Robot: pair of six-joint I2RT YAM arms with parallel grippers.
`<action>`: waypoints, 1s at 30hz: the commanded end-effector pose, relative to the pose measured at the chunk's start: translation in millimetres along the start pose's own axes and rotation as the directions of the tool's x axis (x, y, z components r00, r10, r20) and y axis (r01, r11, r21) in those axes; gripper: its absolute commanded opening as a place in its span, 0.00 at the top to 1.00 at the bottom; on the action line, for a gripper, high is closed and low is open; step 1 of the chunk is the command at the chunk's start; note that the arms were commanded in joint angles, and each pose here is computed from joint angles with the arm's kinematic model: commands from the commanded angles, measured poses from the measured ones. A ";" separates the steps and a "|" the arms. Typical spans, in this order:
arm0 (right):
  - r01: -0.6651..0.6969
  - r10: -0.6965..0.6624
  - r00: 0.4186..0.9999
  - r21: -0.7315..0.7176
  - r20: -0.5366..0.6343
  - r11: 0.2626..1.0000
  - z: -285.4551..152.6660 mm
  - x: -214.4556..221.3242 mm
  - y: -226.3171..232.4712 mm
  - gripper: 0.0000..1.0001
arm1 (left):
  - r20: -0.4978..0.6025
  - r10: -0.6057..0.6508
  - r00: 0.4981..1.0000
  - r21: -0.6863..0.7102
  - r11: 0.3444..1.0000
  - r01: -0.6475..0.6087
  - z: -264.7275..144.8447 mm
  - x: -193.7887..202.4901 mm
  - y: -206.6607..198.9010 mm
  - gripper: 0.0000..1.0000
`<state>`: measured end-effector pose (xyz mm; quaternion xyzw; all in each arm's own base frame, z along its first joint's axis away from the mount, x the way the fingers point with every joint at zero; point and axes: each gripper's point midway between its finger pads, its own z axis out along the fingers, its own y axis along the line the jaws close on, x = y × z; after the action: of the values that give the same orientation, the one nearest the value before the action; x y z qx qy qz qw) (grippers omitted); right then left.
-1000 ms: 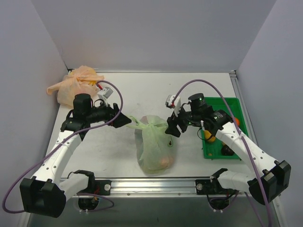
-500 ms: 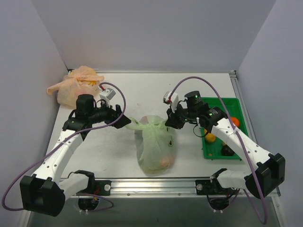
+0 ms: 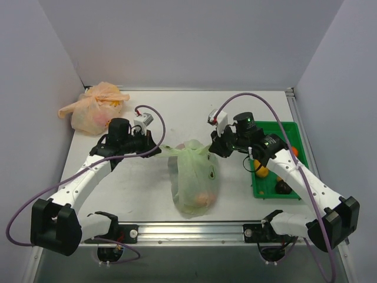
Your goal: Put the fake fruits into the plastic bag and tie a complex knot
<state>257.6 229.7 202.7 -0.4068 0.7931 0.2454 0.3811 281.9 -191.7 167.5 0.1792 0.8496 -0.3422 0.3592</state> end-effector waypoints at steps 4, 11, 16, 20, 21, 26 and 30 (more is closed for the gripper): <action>-0.054 0.061 0.998 0.319 -0.011 0.946 -46.4 8.8 -56.8 1.00 | 0.025 0.069 0.997 -0.255 0.965 -0.060 -27.8 -9.7 41.3 1.00; -0.095 0.174 0.977 0.479 -0.122 0.873 -67.5 77.7 -95.8 1.00 | -0.082 0.116 0.990 -0.480 0.866 -0.141 -57.7 9.6 81.9 1.00; -0.133 0.261 0.949 0.524 -0.178 0.841 -76.9 123.9 -113.7 1.00 | -0.149 0.125 0.981 -0.551 0.813 -0.187 -68.4 23.4 105.0 1.00; -0.132 0.294 0.929 0.541 -0.224 0.830 -78.8 154.8 -120.6 1.00 | -0.169 0.096 0.981 -0.556 0.812 -0.176 -65.7 28.0 116.8 1.00; -0.132 0.298 0.926 0.542 -0.231 0.830 -79.2 159.3 -121.7 1.00 | -0.171 0.091 0.981 -0.558 0.811 -0.173 -64.9 28.2 119.5 1.00; -0.160 0.348 0.904 0.556 -0.250 0.816 -84.6 182.6 -130.3 1.00 | -0.200 0.041 0.979 -0.576 0.803 -0.152 -60.9 32.7 141.7 1.00; -0.184 0.363 0.898 0.539 -0.247 0.822 -79.8 182.5 -128.8 1.00 | -0.179 0.036 0.983 -0.527 0.840 -0.127 -54.4 24.6 140.7 1.00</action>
<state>270.2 80.9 111.5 -0.2468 0.8975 0.1304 0.3414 301.2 -111.0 113.3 0.1634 0.9124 -0.1664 0.3363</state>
